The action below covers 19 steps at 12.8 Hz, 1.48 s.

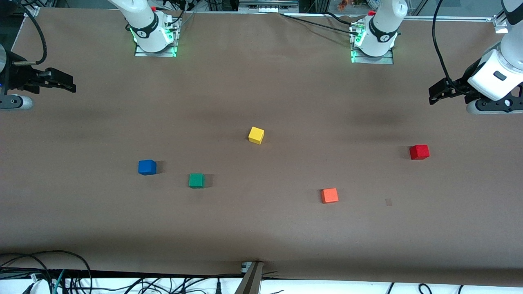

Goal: Pass red block to right arm, stack on blue

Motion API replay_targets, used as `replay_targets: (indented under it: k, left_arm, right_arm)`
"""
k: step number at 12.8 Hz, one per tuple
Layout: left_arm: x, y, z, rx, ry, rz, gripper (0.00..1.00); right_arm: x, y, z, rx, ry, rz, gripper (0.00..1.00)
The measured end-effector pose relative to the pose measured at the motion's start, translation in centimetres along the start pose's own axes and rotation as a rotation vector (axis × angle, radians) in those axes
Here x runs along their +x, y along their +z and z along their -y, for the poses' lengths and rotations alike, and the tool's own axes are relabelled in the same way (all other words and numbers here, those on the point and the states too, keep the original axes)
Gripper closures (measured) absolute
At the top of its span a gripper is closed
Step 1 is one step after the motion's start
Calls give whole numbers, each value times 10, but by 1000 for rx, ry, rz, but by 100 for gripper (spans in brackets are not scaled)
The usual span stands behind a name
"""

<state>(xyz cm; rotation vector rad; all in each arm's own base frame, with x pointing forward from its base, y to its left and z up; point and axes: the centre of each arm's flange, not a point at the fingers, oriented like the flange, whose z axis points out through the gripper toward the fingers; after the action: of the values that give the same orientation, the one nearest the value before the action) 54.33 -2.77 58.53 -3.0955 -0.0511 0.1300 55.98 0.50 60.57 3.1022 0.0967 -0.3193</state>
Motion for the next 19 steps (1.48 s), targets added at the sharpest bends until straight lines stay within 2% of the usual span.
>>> replay_targets:
  k: [19]
  left_arm:
    - [5, 5, -4, 1, 6, 12, 0]
  right_arm:
    - [0, 0, 0, 0, 0, 0, 0]
